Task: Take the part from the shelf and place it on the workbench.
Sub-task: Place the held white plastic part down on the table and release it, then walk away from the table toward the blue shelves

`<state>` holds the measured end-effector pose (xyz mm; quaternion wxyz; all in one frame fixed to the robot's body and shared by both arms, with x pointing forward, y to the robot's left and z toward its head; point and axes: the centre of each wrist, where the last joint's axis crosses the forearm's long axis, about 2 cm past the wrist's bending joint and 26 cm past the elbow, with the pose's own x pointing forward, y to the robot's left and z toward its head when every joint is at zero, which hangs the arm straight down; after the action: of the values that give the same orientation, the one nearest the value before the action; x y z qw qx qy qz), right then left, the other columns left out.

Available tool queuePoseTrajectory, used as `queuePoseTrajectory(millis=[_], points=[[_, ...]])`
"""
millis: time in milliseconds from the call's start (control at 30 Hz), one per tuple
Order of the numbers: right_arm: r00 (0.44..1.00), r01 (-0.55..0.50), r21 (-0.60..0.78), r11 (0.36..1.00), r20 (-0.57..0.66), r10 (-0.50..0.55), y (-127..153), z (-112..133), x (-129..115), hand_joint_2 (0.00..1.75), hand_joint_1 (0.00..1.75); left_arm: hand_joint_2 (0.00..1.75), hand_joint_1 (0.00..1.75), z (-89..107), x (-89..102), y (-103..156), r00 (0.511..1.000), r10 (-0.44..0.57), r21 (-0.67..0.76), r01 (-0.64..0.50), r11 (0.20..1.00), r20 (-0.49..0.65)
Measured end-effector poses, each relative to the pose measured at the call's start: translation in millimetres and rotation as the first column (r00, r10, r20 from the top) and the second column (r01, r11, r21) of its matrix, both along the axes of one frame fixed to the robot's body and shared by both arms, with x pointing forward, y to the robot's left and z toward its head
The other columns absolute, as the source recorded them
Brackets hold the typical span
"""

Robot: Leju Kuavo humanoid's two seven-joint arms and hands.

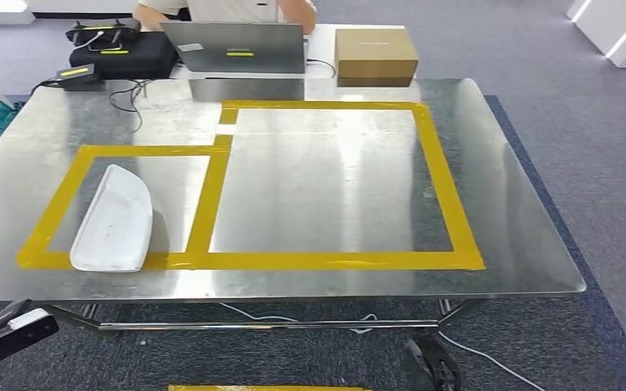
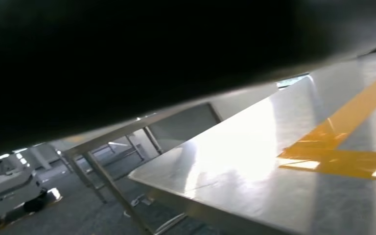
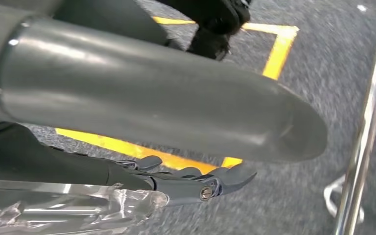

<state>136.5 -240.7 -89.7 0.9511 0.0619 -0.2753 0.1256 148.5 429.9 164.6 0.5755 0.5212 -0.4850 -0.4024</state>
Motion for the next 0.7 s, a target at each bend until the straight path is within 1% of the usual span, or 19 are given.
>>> queuePoseTrajectory(millis=[100,700], points=[[1.0,0.0,0.0,1.0,-0.009,0.0,0.1,-1.0,-3.5,0.0,0.0,0.0,0.0,-0.5,0.0,-0.6,1.0,-0.001,-0.002,0.001,1.0,-0.004],[1.0,-0.002,0.012,1.0,-0.021,0.003,1.3,-0.8,-3.3,0.0,0.0,0.0,0.0,-0.3,-3.5,4.2,1.0,0.013,0.003,-0.013,1.0,-0.027]])
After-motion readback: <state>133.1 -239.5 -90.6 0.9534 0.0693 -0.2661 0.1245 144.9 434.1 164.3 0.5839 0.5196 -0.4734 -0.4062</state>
